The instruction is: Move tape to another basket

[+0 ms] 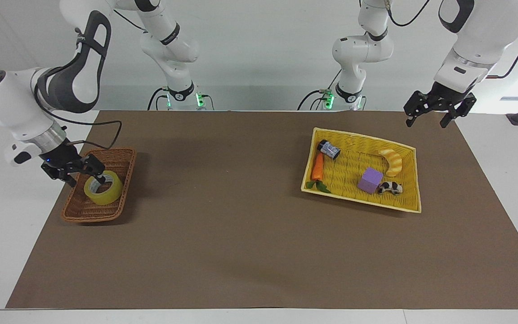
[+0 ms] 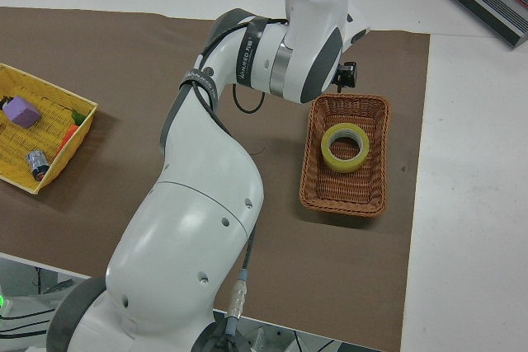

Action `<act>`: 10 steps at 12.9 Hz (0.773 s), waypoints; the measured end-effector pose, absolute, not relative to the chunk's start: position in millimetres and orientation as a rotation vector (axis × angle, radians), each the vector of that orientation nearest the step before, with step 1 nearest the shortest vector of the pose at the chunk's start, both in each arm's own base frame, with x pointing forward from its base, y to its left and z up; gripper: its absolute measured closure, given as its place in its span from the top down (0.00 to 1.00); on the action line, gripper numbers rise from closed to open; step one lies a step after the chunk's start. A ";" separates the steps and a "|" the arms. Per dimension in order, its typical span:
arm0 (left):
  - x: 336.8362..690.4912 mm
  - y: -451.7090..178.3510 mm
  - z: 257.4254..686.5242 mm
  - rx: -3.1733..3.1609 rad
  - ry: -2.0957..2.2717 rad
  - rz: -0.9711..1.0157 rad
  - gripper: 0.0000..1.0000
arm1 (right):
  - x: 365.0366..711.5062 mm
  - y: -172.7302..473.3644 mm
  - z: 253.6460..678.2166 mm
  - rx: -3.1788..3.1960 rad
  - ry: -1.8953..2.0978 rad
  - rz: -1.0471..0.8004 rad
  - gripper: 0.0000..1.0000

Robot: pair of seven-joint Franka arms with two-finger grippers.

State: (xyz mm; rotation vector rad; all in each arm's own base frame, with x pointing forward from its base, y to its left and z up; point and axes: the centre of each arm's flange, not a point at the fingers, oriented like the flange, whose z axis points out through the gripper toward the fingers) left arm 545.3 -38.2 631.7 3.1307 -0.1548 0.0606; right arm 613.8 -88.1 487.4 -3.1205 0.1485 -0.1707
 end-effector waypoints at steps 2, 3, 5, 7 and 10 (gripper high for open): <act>545.3 -38.2 631.7 3.131 -0.155 0.061 1.00 | 601.0 -47.6 498.8 -3.128 0.218 -0.151 1.00; 545.3 -38.2 631.7 3.131 -0.155 0.061 1.00 | 595.2 -30.8 504.9 -3.127 0.258 -0.138 1.00; 545.3 -38.2 631.7 3.131 -0.155 0.061 1.00 | 585.5 2.6 518.0 -3.118 0.333 -0.125 1.00; 545.3 -38.2 631.7 3.131 -0.155 0.061 1.00 | 578.3 32.1 534.1 -3.108 0.394 -0.131 1.00; 545.3 -38.2 631.7 3.131 -0.155 0.061 1.00 | 566.3 31.7 591.3 -3.113 0.436 -0.130 1.00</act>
